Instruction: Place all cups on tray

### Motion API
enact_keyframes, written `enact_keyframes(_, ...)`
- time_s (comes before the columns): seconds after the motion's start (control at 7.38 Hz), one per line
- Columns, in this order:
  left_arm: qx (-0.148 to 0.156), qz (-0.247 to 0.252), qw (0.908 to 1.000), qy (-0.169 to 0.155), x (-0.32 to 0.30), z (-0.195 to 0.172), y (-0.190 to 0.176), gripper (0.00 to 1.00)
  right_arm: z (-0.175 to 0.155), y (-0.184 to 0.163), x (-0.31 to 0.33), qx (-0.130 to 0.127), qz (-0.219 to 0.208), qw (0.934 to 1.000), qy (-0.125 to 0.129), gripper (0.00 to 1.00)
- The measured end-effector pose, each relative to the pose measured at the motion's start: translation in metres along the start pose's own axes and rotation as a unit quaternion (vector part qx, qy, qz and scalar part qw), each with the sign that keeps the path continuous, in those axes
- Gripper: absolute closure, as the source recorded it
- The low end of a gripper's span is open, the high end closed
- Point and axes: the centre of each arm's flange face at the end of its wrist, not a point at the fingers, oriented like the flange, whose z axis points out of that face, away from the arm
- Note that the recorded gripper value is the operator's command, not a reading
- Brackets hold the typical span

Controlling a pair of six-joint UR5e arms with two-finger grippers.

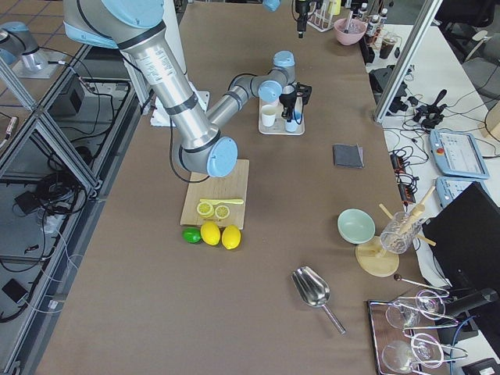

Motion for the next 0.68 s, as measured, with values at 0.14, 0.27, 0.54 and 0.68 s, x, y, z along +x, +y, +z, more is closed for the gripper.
enact_keyframes(0.14, 0.000, 0.000, 1.0000, 0.000, -0.001, 0.000, 0.002, 0.02, -0.002, -0.003, -0.001, 0.001, -0.001, 1.0000, -0.001, 0.00)
enact_keyframes(0.27, 0.000, 0.000, 1.0000, 0.000, -0.002, -0.001, 0.003, 0.02, -0.008, -0.010, 0.000, 0.004, -0.002, 1.0000, -0.004, 0.00)
enact_keyframes(0.54, -0.001, -0.001, 1.0000, -0.003, -0.015, -0.006, 0.018, 0.02, -0.024, -0.038, 0.012, 0.005, -0.014, 0.9999, -0.008, 0.00)
enact_keyframes(0.68, -0.001, 0.001, 1.0000, -0.006, -0.040, -0.017, 0.031, 0.02, -0.035, -0.060, 0.030, 0.002, -0.026, 0.9996, -0.008, 0.00)
